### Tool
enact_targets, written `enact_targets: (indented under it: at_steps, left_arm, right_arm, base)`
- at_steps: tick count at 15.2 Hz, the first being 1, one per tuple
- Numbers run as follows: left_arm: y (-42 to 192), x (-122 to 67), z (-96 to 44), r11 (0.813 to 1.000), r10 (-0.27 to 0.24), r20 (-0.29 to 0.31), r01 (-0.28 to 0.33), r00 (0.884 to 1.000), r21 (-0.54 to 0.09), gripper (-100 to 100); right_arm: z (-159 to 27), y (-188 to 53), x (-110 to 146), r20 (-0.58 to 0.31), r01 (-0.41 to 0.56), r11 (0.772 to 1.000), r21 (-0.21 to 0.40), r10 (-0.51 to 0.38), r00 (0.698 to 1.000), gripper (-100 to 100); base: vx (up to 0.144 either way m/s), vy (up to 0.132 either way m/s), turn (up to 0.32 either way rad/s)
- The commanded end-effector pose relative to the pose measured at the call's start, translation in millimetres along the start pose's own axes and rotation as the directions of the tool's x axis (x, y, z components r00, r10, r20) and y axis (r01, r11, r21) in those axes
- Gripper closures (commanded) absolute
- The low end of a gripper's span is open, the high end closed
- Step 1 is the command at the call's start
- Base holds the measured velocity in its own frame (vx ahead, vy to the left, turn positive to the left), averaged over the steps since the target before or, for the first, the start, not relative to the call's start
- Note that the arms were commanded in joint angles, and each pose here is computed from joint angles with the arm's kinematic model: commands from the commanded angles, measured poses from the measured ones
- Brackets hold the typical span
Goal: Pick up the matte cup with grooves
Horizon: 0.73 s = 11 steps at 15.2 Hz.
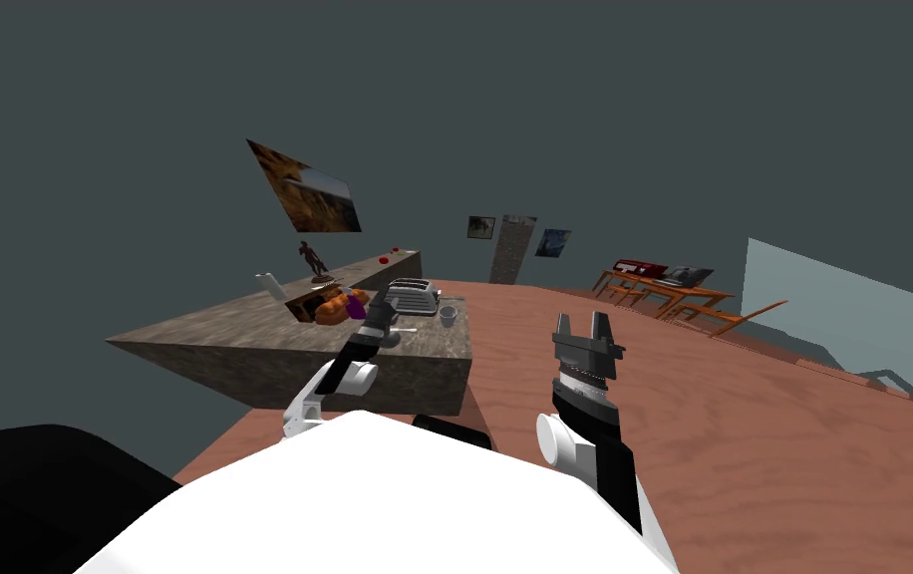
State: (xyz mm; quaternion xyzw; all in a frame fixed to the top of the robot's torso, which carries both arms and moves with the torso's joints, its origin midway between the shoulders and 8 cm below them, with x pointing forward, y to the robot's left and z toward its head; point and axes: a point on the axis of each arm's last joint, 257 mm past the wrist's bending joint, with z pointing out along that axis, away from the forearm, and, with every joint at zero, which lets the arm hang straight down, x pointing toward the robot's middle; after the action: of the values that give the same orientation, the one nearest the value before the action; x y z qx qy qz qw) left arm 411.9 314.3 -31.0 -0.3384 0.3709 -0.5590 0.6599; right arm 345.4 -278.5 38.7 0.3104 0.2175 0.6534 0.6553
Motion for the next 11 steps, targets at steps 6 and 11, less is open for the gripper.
enact_targets:
  at_steps: [6, 11]
  left_arm:
    - [39, -5.2, 17.9, 0.992, 0.046, -0.012, -0.047, 0.999, -0.116, -100]
    - [59, -8.8, 24.4, 0.981, 0.065, -0.016, -0.067, 0.998, -0.185, -100]
  right_arm:
    - [0.0, 0, 0, 0.0, 0.0, 1.0, 0.0, 0.0, 1.0, 0]
    - [0.0, 0, 0, 0.0, 0.0, 1.0, 0.0, 0.0, 1.0, 0]
  base:
    - [-0.001, -0.027, -0.03]
    - [-0.002, -0.027, -0.025]
